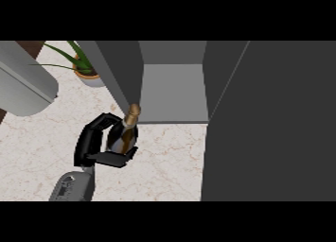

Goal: Pick up the wine, place it into the cabinet and close the cabinet

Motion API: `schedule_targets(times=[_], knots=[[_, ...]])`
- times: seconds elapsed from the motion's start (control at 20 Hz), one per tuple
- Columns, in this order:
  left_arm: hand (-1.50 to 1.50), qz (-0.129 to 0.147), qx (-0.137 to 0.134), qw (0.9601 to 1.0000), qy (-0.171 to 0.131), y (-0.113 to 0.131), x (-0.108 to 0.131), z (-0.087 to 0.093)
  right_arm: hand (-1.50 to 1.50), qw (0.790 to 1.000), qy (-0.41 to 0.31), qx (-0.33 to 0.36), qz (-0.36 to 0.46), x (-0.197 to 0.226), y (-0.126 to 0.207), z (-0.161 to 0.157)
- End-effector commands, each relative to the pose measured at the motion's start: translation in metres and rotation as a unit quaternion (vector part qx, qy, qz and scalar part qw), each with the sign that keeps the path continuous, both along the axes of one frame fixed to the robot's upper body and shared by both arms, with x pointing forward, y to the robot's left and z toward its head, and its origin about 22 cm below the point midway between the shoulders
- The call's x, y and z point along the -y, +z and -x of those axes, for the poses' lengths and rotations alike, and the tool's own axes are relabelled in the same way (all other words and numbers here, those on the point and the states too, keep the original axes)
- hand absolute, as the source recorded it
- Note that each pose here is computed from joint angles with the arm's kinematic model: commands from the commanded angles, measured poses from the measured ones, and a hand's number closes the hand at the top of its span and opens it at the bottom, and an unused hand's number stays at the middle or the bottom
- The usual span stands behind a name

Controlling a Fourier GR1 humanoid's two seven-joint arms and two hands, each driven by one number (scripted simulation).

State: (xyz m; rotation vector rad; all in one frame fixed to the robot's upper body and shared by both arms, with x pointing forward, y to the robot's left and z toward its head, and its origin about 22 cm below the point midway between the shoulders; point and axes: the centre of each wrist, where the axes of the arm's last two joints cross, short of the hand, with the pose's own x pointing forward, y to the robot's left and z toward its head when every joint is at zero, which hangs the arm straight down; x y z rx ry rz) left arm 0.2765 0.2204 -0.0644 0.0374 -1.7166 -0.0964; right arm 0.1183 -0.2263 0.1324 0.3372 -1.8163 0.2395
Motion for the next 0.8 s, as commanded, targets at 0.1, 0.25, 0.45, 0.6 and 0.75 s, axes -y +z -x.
schedule_targets(times=[0.1,0.25,0.45,0.6,0.75], knots=[[1.5,-0.023,-0.008,0.9997,0.003,0.02,0.032,-0.016,-1.5,1.0,0.009,0.023,-0.01,0.006,0.019,0.026],[1.5,-0.042,-0.014,0.999,-0.005,0.045,0.052,-0.037,-1.5,1.0,0.011,0.02,-0.016,0.005,0.019,0.019],[1.5,-0.096,0.0,0.9953,-0.006,0.049,0.078,-0.04,-1.5,0.999,0.009,0.017,-0.028,0.005,0.02,0.015],[1.5,-0.099,-0.009,0.9951,0.004,0.041,0.082,-0.038,-1.5,1.0,0.014,0.017,-0.016,0.017,0.015,0.024],[1.5,-0.083,-0.003,0.9965,-0.007,0.064,0.094,-0.054,-1.5,1.0,0.016,0.02,-0.013,0.012,0.011,0.013]])
